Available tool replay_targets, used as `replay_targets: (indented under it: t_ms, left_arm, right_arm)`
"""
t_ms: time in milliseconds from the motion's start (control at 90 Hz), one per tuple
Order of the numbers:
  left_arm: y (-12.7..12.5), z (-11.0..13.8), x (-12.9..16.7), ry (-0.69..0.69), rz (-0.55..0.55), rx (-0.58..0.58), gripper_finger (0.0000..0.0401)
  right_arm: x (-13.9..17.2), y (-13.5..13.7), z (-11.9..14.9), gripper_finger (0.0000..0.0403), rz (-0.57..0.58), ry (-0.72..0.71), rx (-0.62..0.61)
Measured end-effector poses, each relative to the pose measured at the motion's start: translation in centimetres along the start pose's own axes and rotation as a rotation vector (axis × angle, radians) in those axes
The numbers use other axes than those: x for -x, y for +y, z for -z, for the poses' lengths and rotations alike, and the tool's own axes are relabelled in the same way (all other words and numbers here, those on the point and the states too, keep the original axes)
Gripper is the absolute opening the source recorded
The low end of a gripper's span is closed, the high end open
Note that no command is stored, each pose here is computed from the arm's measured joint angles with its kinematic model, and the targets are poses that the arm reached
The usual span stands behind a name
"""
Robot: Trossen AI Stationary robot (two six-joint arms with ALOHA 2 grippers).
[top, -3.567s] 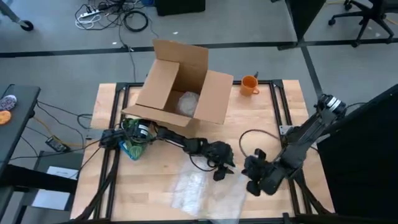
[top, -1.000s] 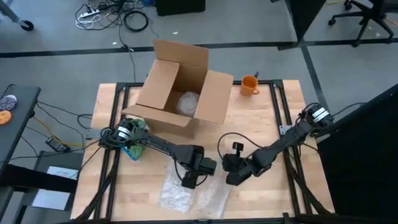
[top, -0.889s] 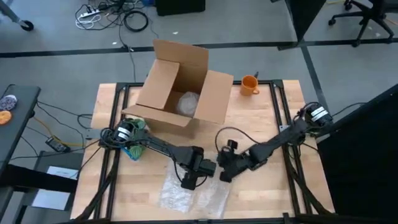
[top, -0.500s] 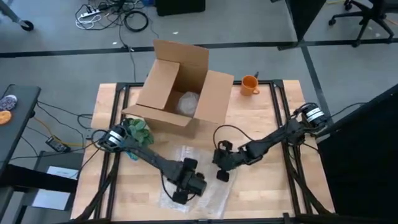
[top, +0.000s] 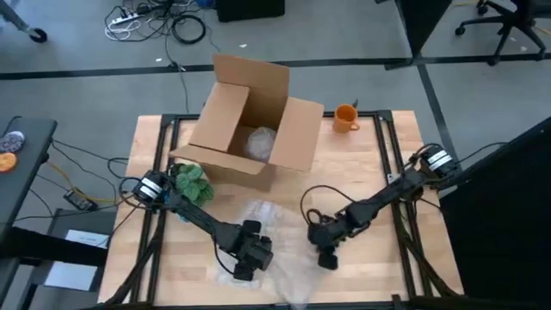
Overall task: Wrap mug
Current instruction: Wrap the orange mug with the bubble wrap
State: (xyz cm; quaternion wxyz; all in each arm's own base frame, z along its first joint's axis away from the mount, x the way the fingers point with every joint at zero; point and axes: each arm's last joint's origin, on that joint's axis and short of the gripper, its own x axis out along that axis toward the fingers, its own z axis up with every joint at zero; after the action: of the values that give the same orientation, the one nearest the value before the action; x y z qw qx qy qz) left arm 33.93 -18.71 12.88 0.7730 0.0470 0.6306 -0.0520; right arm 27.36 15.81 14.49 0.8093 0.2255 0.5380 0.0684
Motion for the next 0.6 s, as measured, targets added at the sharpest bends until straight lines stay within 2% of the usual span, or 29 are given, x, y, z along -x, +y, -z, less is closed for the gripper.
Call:
replay_targets:
  t_ms: [178,289,378,467,600]
  left_arm:
    - [0.0,-0.1,-0.2,-0.020,0.003,0.014,0.0168]
    - [0.0,-0.1,-0.2,-0.025,0.004,0.017,0.0168]
    - [0.0,-0.2,-0.2,-0.027,0.005,0.017,0.0168]
    - [0.0,-0.2,-0.2,-0.032,0.007,0.017,0.0168]
    - [0.3,-0.5,-0.2,-0.034,0.015,0.018,0.0168]
  right_arm:
    - [1.5,2.1,3.0,0.0000,-0.039,0.182,-0.095]
    - [2.7,2.9,5.3,0.0000,0.003,0.327,-0.206]
    - [3.9,3.5,6.5,0.0000,0.026,0.355,-0.304]
    - [5.1,4.5,6.0,0.0000,-0.028,0.209,-0.324]
    - [6.8,5.5,3.9,0.0000,-0.084,-0.158,-0.146]
